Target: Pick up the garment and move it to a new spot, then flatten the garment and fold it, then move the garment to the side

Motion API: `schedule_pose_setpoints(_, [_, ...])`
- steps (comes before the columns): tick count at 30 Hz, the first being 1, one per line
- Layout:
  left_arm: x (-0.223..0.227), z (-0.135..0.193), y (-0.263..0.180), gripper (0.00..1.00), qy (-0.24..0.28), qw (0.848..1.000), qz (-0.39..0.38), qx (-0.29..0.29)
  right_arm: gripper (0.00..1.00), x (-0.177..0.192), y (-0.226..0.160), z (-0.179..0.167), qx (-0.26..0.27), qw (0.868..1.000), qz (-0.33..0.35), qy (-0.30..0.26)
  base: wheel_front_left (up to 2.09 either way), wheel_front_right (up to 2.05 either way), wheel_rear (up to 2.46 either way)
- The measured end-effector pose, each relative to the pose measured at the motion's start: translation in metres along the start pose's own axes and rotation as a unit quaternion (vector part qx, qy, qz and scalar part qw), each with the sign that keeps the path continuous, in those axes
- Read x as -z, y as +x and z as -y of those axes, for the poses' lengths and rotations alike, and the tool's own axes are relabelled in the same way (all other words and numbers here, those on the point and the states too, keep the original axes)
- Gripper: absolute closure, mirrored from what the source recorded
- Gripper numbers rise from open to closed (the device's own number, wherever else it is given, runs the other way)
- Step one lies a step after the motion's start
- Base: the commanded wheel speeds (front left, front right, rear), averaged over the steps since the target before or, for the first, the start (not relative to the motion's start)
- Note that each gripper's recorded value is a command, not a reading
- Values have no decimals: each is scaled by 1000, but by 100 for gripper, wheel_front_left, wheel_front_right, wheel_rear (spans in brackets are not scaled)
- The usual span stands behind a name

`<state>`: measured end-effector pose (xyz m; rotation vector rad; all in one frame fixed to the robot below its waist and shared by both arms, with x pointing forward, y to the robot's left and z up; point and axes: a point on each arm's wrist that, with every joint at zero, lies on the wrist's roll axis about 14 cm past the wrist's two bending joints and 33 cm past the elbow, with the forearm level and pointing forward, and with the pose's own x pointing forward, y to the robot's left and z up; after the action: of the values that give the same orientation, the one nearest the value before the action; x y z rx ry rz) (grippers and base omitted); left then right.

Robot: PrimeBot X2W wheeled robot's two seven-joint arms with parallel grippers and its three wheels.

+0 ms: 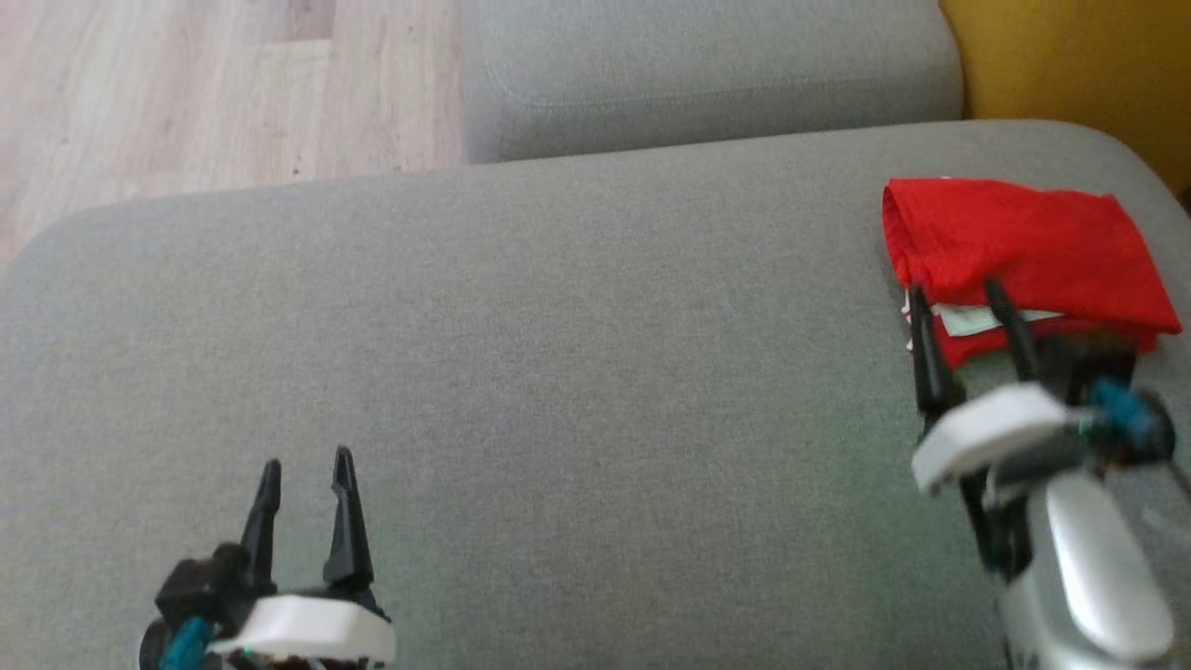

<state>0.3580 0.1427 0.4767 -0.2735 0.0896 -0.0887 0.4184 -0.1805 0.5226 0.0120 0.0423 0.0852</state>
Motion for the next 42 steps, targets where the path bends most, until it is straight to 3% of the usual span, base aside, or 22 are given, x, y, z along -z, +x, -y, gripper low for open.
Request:
schedule_pose_setpoints(5, [6,-4,-11,0,2,1000,-5,-8,0,19,-28,-11,-5,1000,-9,2,0,0,0])
schedule_pose_setpoints(15, [14,-7,-29,0,3,1000,-12,-21,0,43,-69,-38,-30,996,-18,80,0,0,0])
schedule_pose_setpoints(33, [16,-7,-38,0,4,999,-17,-30,0,46,-70,-46,-41,996,-14,78,0,0,0])
schedule_pose_setpoints(34, [20,-8,-39,100,5,999,-24,-32,100,51,-71,-46,-40,996,-23,78,0,0,0])
schedule_pose_setpoints(42, [55,-17,-56,100,-12,995,-79,-53,100,91,-90,-44,-28,991,-84,100,0,0,0])
